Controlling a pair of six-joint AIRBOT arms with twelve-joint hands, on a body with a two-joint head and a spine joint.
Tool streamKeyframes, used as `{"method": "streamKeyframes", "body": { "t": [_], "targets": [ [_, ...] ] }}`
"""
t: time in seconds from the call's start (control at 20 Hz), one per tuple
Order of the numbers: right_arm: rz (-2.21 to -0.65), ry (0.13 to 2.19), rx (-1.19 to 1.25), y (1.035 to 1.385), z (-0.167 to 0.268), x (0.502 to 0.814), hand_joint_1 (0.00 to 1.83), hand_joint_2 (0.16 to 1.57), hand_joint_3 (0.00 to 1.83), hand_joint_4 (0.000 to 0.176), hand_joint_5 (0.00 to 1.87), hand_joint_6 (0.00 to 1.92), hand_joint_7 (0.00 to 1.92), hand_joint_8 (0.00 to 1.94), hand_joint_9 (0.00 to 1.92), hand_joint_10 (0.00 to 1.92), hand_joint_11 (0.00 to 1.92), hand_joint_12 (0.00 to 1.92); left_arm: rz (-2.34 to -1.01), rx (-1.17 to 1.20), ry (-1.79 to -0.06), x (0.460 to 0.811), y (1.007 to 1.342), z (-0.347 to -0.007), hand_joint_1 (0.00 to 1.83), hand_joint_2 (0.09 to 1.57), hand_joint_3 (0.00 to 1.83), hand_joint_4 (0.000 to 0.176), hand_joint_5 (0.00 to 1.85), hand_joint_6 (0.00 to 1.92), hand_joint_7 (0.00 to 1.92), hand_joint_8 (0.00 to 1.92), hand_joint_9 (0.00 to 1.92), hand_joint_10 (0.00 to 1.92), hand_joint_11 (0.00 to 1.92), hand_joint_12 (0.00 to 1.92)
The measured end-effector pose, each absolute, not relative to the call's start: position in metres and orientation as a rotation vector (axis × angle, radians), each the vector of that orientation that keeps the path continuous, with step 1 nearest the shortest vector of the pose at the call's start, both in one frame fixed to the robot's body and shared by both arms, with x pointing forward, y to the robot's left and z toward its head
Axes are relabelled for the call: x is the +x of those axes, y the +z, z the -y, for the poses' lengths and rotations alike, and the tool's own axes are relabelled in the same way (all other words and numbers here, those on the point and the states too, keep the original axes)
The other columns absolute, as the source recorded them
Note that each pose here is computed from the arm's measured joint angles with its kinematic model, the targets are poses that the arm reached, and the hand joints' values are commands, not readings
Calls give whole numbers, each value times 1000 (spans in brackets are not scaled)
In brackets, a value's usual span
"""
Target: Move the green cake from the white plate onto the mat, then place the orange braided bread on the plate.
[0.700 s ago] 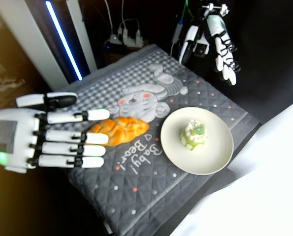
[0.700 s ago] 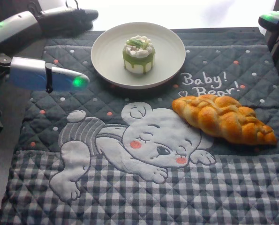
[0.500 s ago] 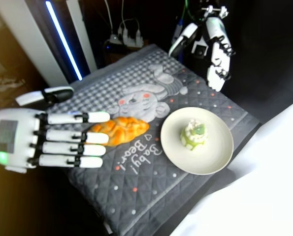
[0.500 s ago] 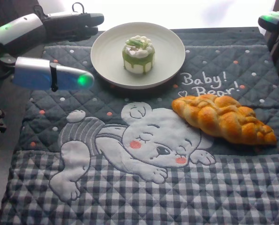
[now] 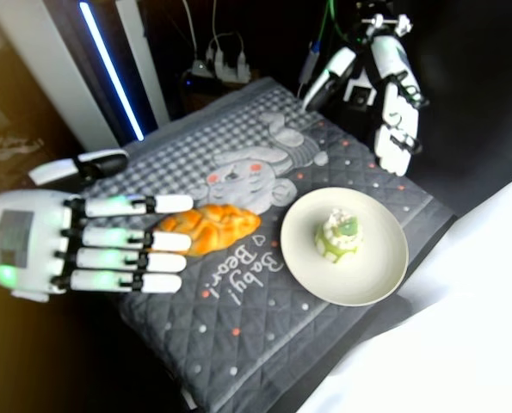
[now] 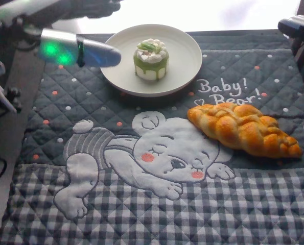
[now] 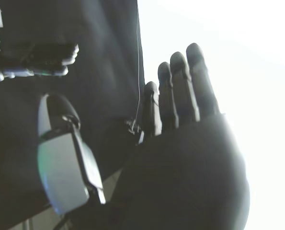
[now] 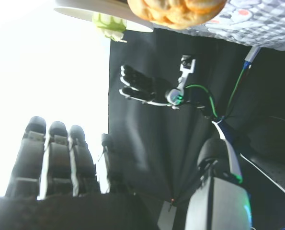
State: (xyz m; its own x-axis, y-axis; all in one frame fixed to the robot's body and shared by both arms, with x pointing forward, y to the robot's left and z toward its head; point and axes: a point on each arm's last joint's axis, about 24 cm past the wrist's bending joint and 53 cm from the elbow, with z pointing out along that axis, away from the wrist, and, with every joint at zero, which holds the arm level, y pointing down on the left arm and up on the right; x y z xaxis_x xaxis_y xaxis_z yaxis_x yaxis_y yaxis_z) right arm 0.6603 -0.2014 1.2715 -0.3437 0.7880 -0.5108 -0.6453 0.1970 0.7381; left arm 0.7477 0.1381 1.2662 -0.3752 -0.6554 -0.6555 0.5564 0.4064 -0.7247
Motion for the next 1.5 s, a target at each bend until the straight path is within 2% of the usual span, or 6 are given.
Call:
{"method": "streamKeyframes", "body": {
  "t": [0.15,0.4,0.9,1.35,1.45,1.5],
  "targets": [
    [-1232,1485,162,1270,199,660,444,714,22,141,0,0,0,0,0,0,0,0,-1527,-83,-1267,759,1264,-129,718,833,0,102,292,7,379,10,372,0,319,68],
    [-1234,1491,165,1268,197,661,430,721,20,122,0,0,0,0,0,0,0,0,-1617,-71,-1238,777,1262,-118,724,814,0,109,247,0,365,0,373,4,287,66],
    [-1238,1503,169,1262,191,662,453,765,30,111,0,0,0,0,0,0,0,0,-1775,99,-1132,782,1248,-80,852,779,0,0,180,1,314,1,341,1,338,82],
    [-1239,1536,187,1259,185,662,418,736,9,168,0,0,0,0,0,0,0,0,-1803,124,-1008,804,1232,-63,759,746,3,10,262,13,423,9,433,9,396,62],
    [-1238,1543,188,1258,183,661,414,729,6,157,0,0,0,0,0,0,0,0,-1803,127,-964,809,1230,-65,796,739,0,0,310,24,447,13,458,14,418,67],
    [-1239,1549,188,1257,181,661,408,725,4,141,0,0,0,0,0,0,0,0,-1802,120,-951,812,1230,-66,811,721,0,27,350,12,460,6,458,6,386,46]
  ]
}}
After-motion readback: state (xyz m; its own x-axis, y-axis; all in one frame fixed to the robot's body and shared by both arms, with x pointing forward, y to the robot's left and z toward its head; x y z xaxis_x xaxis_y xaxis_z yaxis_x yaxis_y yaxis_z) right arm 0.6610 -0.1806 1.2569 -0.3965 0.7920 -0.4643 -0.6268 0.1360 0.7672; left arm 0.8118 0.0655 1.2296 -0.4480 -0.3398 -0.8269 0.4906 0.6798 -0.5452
